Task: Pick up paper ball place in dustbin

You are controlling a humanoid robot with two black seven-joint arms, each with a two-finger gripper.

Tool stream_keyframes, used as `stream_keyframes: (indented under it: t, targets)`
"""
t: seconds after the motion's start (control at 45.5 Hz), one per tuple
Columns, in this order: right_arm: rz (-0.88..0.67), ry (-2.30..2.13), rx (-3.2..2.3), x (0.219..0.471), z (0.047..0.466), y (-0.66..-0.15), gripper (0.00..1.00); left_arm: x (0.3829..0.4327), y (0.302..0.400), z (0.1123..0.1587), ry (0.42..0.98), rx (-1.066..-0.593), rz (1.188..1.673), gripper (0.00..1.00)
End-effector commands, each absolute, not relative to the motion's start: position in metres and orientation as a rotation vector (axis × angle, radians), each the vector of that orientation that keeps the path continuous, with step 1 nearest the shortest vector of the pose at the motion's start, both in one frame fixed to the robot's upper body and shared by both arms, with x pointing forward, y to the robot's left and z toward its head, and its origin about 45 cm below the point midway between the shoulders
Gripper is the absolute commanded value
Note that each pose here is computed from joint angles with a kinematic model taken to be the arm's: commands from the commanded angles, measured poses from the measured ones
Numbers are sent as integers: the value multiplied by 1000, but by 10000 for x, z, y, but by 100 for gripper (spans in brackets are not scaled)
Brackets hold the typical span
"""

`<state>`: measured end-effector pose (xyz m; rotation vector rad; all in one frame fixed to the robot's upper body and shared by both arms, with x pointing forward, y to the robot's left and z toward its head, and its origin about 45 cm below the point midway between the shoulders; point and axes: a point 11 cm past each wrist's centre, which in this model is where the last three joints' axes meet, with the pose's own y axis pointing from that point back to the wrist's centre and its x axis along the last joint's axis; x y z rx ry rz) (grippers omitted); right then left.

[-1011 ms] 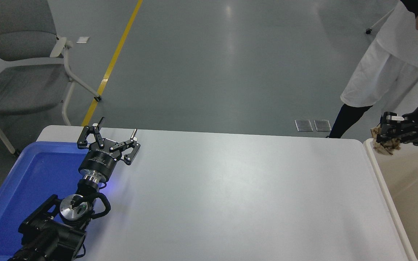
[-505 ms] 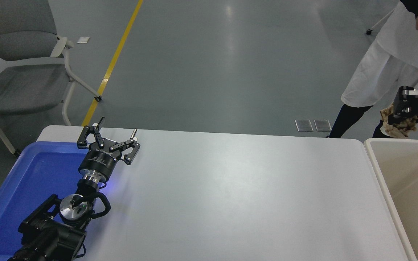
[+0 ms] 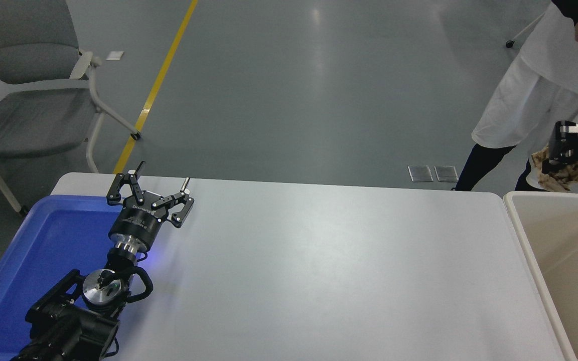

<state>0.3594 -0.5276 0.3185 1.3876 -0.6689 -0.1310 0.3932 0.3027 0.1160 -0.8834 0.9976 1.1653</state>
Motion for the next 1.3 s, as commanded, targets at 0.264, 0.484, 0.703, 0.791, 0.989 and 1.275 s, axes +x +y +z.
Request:
stream_keyframes:
  t: [0.264, 0.484, 0.703, 0.791, 0.989, 1.275]
  targets:
    - [-62, -927, 1128, 3320, 2402, -6155, 0, 3932, 3027, 1160, 997, -884, 1165, 99]
    - [21, -1014, 974, 3104, 1949, -6305, 0, 3932, 3027, 1160, 997, -884, 1165, 99]
    - [27, -1042, 973, 2885, 1209, -6073, 0, 3932, 3027, 1160, 997, -884, 1165, 99]
    - [22, -1053, 978, 2806, 1004, -6002, 0, 3932, 3027, 1160, 997, -884, 1165, 99]
    - [29, -1067, 985, 2718, 726, -5863, 0, 3932, 3027, 1160, 997, -884, 1165, 99]
    - [35, -1073, 979, 2727, 753, -5885, 18, 3932, 3027, 1160, 997, -884, 1165, 99]
